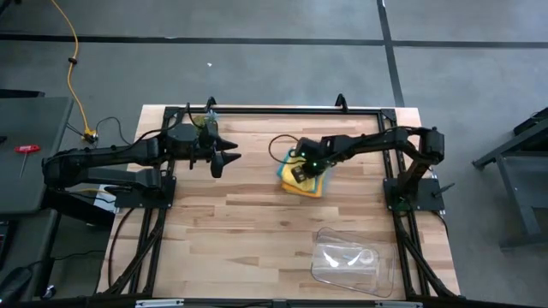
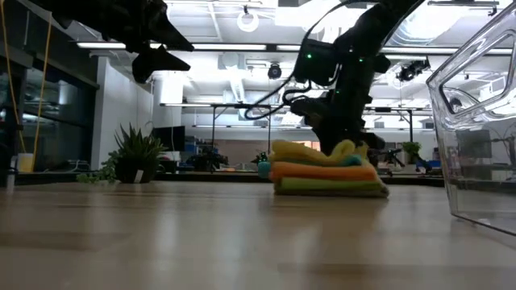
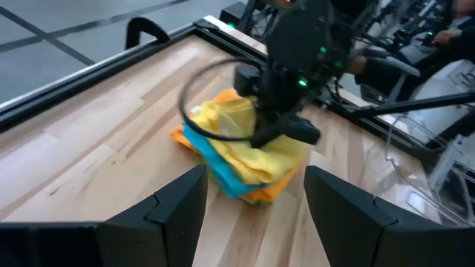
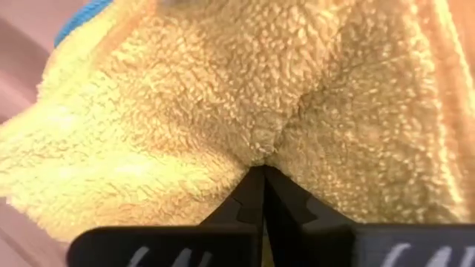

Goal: Fold microfiber towels
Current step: Put the stacked folded cloths into the bin

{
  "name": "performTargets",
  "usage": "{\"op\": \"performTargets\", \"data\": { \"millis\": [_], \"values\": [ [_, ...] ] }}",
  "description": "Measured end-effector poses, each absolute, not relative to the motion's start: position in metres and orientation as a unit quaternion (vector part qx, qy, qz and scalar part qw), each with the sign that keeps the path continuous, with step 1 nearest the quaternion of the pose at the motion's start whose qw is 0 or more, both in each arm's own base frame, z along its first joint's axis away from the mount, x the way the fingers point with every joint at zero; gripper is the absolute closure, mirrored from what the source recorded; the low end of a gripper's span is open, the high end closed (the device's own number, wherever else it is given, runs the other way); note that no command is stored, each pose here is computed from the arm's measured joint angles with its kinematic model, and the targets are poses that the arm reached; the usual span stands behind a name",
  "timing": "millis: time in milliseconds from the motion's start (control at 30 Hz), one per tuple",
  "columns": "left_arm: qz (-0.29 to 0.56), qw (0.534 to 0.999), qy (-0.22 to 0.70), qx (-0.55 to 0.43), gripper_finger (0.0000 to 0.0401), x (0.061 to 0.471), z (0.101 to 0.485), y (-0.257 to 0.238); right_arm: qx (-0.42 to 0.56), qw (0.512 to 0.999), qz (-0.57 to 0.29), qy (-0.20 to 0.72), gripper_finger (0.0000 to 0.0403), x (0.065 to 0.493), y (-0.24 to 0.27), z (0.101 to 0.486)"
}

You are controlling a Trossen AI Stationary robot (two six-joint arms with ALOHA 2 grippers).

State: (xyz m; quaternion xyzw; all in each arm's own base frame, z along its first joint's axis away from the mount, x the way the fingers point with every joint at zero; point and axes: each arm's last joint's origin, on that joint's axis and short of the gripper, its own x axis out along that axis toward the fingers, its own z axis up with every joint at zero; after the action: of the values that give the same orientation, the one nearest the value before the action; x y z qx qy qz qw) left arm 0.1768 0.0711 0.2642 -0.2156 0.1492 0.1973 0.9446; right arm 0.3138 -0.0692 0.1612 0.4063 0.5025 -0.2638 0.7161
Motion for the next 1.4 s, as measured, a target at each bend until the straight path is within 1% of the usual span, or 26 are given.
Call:
{"op": "performTargets", "data": {
  "millis": [167,367,567,833,967,1133,1233,1400],
  "values": [
    [0.179,0.947,0.152,-0.219,0.0185,0.177,0.264,0.070,0.428,0.699,-0.282,0.499,0.0403,0.312,-0.072,0.161],
    [0.180,0.947,0.151,-0.219,0.0185,0.177,0.264,0.070,0.408,0.692,-0.276,0.527,0.0403,0.304,-0.069,0.165],
    [0.181,0.947,0.151,-0.219,0.0185,0.177,0.264,0.070,0.324,0.709,-0.222,0.585,0.0403,0.296,-0.068,0.172],
    [0.185,0.944,0.148,-0.230,0.0185,0.177,0.264,0.070,0.228,0.719,-0.144,0.640,0.0403,0.297,-0.071,0.155],
    [0.185,0.944,0.147,-0.231,0.0185,0.177,0.264,0.070,0.186,0.730,-0.102,0.650,0.0403,0.299,-0.072,0.149],
    [0.186,0.943,0.147,-0.232,0.0185,0.177,0.264,0.070,0.130,0.742,-0.069,0.654,0.0403,0.302,-0.074,0.152],
    [0.186,0.943,0.147,-0.231,0.0185,0.177,0.264,0.070,0.085,0.751,-0.061,0.653,0.0403,0.306,-0.076,0.157],
    [0.187,0.943,0.146,-0.235,0.0185,0.177,0.264,0.070,0.053,0.753,-0.055,0.653,0.0403,0.309,-0.078,0.162]
  ]
}}
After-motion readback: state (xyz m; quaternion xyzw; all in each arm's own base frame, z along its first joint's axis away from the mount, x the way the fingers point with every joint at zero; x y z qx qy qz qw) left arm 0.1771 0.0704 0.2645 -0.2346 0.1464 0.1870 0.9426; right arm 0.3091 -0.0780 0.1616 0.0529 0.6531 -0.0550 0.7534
